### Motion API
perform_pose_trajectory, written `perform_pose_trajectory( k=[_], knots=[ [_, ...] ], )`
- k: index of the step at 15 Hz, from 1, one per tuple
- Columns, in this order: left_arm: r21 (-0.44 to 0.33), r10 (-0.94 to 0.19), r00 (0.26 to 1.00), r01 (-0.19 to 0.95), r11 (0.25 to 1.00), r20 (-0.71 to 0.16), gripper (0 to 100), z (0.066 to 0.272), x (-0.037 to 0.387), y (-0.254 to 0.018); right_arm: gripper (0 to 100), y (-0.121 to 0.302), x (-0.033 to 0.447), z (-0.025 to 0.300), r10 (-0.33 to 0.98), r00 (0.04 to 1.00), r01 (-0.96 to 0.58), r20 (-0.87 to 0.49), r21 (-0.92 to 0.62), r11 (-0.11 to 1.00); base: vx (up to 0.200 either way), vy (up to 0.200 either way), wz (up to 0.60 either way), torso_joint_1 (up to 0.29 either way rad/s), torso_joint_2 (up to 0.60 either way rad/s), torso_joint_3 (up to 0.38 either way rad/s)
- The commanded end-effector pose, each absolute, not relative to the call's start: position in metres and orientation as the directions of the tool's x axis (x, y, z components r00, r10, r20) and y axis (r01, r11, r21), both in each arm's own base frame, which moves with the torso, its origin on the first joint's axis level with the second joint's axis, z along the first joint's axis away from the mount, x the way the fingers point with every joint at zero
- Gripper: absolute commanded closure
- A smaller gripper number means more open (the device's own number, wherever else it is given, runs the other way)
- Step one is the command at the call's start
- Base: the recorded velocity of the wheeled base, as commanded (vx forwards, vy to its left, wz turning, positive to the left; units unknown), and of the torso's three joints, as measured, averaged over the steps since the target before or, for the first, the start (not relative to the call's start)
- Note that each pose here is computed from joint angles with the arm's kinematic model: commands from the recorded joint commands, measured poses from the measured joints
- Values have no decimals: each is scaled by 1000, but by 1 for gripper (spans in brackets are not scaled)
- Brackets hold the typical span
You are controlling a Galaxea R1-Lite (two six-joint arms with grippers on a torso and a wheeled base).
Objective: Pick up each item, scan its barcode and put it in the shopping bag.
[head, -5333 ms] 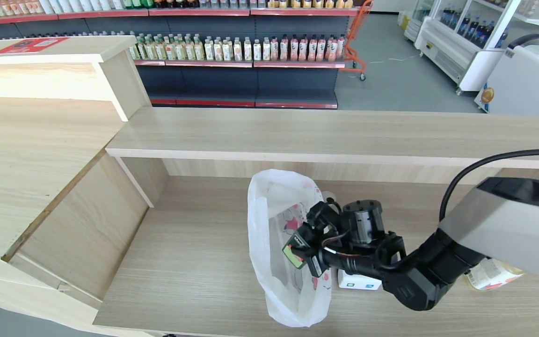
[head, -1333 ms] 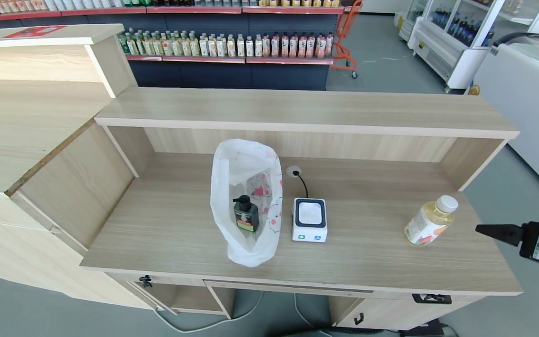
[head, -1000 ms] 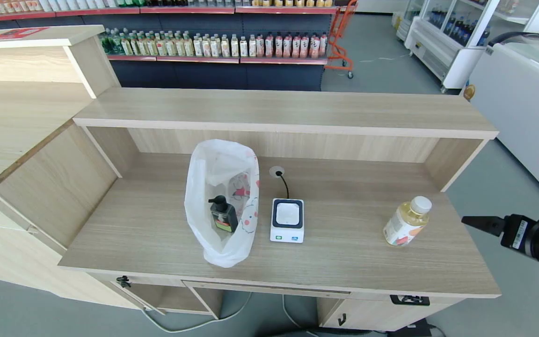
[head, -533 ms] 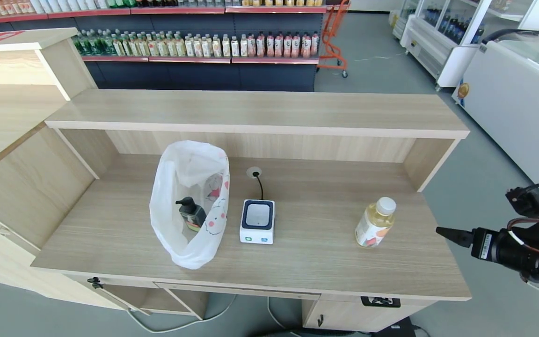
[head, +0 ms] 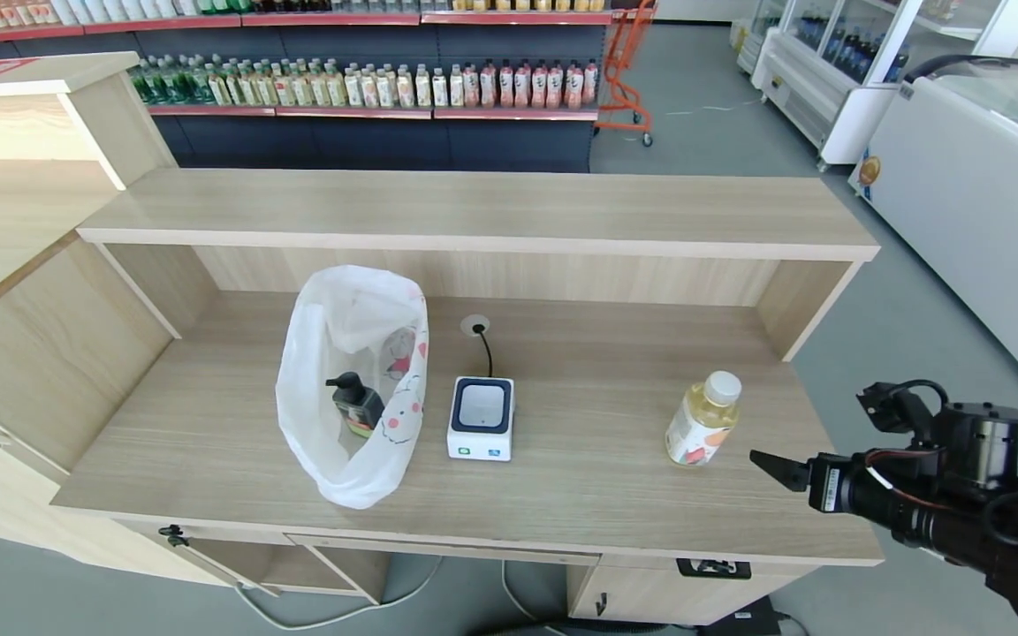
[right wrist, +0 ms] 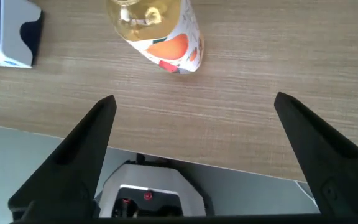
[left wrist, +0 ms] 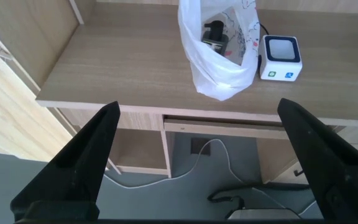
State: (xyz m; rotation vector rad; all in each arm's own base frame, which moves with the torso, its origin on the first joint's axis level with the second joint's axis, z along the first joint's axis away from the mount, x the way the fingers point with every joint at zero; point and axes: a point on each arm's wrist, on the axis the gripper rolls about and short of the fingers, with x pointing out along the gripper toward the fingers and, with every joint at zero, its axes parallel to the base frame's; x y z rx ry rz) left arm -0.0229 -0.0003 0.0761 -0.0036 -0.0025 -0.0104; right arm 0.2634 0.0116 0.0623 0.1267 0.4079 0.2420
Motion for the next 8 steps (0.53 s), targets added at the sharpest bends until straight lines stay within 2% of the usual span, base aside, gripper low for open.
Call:
perform_pose_trajectory(
  k=[1, 3, 8],
  knots=[
    [-3, -11, 1000, 11, 1000, 3, 0, 76, -23, 0, 0, 26, 275, 36, 282, 869, -234, -407, 164, 958, 0, 0, 0, 0, 0, 0],
    [-5, -11, 1000, 11, 1000, 3, 0, 76, -23, 0, 0, 43, 296, 18, 206, 917, -181, -340, 105, 978, 0, 0, 0, 0, 0, 0],
    [-3, -11, 1000, 11, 1000, 3, 0, 76, -23, 0, 0, 66, 327, 3, 223, 941, -207, -256, 89, 974, 0, 0, 0, 0, 0, 0]
  ],
)
